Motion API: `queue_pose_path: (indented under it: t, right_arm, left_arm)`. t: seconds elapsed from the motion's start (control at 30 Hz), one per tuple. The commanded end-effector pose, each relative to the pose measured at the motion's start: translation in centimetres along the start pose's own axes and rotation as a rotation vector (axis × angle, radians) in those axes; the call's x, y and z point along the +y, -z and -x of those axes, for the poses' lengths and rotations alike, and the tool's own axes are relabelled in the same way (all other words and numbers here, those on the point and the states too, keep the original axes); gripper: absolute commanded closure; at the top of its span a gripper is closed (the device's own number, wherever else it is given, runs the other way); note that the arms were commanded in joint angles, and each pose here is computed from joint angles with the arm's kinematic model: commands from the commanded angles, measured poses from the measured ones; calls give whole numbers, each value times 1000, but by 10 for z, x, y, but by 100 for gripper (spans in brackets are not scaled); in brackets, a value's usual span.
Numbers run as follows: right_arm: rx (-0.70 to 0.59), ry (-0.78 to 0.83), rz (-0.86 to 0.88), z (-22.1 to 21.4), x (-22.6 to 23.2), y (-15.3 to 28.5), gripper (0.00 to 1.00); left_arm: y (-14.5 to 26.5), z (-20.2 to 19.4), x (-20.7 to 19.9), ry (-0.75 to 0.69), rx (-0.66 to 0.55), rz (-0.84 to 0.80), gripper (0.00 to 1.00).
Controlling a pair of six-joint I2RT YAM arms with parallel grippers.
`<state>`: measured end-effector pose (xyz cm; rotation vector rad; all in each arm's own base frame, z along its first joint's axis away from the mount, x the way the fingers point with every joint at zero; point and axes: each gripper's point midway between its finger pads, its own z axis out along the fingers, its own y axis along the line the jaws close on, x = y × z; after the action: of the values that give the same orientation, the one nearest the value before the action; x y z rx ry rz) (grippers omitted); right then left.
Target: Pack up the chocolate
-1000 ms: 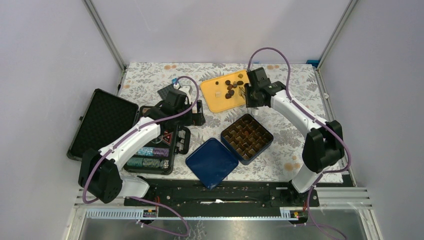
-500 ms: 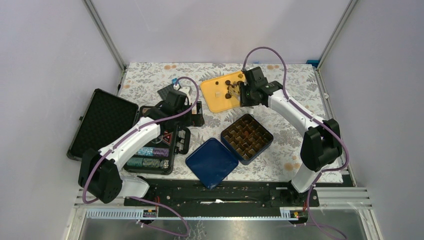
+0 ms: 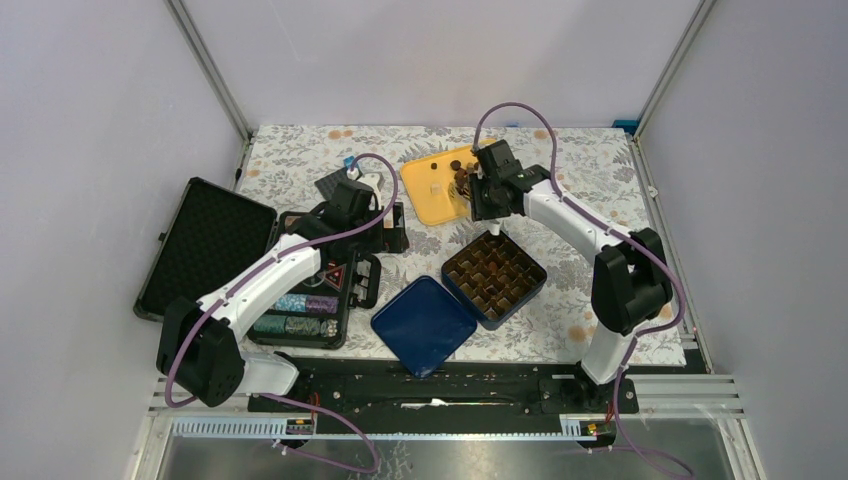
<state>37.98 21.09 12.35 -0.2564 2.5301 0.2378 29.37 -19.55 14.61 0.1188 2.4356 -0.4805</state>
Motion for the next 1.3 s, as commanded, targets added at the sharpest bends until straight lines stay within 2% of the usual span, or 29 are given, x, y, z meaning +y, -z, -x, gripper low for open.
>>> queue_pose_path:
  t: [0.0,0.37,0.73,1.0,1.17,1.27]
  right_arm:
    - [-72,53,0,23,15,1,55]
    - [-77,211,-200,26,5,-3,49]
    - [-67,244,-207,28,12,-12,51]
    - [-65,260,-199,26,19,-7,59]
    - [-73,256,-199,27,20,-5,71]
    - [-75,254,-198,28,20,-2,73]
  left_arm:
    - [11,18,-7,-15,-71,-27,1]
    - [11,16,-5,-12,-69,-20,1]
    - [12,13,-3,-9,-69,-13,1]
    - [11,12,-2,-8,-67,-8,1]
    - [10,12,-2,-8,-64,-8,1]
    - [11,12,-2,-9,-64,-11,1]
